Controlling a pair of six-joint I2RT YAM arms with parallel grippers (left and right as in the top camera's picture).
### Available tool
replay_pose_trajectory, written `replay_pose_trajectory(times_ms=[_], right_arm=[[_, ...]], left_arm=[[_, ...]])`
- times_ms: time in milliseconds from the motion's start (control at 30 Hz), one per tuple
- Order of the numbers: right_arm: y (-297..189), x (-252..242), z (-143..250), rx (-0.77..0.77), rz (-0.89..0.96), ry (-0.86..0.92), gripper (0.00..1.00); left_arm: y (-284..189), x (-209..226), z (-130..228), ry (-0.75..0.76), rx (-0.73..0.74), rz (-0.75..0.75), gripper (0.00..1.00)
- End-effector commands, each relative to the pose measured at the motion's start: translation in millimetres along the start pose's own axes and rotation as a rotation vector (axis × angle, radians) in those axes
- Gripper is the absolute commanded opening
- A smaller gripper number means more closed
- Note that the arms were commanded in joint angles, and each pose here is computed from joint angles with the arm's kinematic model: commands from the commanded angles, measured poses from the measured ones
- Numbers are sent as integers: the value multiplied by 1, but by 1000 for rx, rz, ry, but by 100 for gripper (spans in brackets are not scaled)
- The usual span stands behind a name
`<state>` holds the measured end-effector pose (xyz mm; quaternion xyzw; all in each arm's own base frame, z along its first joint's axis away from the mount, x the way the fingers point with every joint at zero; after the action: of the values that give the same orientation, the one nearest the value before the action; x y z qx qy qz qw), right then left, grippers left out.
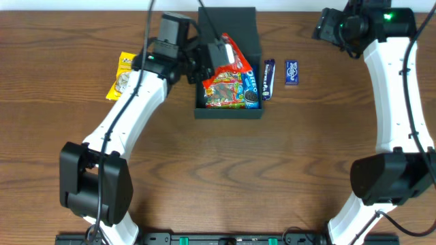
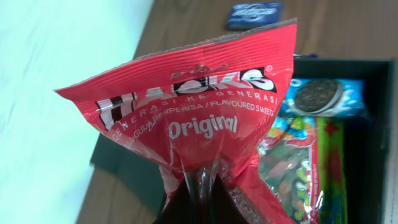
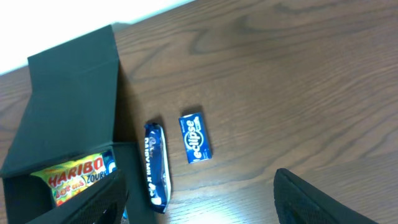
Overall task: Pack container
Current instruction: 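Lower the red Hacks bag into the box and release, then move the left gripper to the yellow Hacks bag and grasp it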
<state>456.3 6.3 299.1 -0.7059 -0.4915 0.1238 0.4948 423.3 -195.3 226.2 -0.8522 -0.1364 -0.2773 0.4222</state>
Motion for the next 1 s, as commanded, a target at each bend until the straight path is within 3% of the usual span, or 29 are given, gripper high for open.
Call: replay_pose_trajectory(times_ms=[0,100,133,167,200,300,400,500,633,700,733,767,800,967], right_arm=[[-2,-4,-5,-13,7,-6,76],[-2,-4,-5,-14,7,-6,76],[-2,-4,-5,-14,7,-6,77],[-2,-4,-5,-13,7,-5,77],[-2,-4,-5,-13,7,-6,77],[-2,-4,-5,-13,7,-5,77],[-2,-5,-4,-8,11,-5,77],[-2,-6,-2,1,18,-6,77],[-2,-6,-2,4,20,-6,77],[-2,-6,-2,4,20,-6,78],[-2,-6,-2,4,20,-6,78],[-2,-6,-2,4,20,-6,78],[-2,-6,-2,4,20,-6,78],[-2,-6,-2,1,18,-6,80]], left_arm=[[15,-5,2,141,7,29,6],[31,-13,11,208,66,58,6],[33,-13,14,206,80,58,11],[35,-13,17,204,102,58,70],[36,-13,19,203,113,54,95],[35,-1,22,116,153,-18,95],[33,17,23,-100,181,-137,95],[28,17,18,-260,159,-148,95],[26,3,13,-318,176,-83,100],[27,-8,12,-327,197,-33,66],[28,-12,12,-330,204,-14,37],[27,-14,14,-332,220,-12,15],[27,-14,16,-336,243,-15,6],[16,-1,44,-431,396,-143,6]])
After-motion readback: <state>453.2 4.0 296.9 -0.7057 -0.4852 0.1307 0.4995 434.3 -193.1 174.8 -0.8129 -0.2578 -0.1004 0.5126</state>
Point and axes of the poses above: each gripper's point midway between its finger pads, its own y axis out along the fingers, its own x axis along the line the jaws close on, z = x × y, the point moved 6 cm from there along -y, back along the fingers, and after that the axes turned 15 degrees about y, right-handed, at the moved point
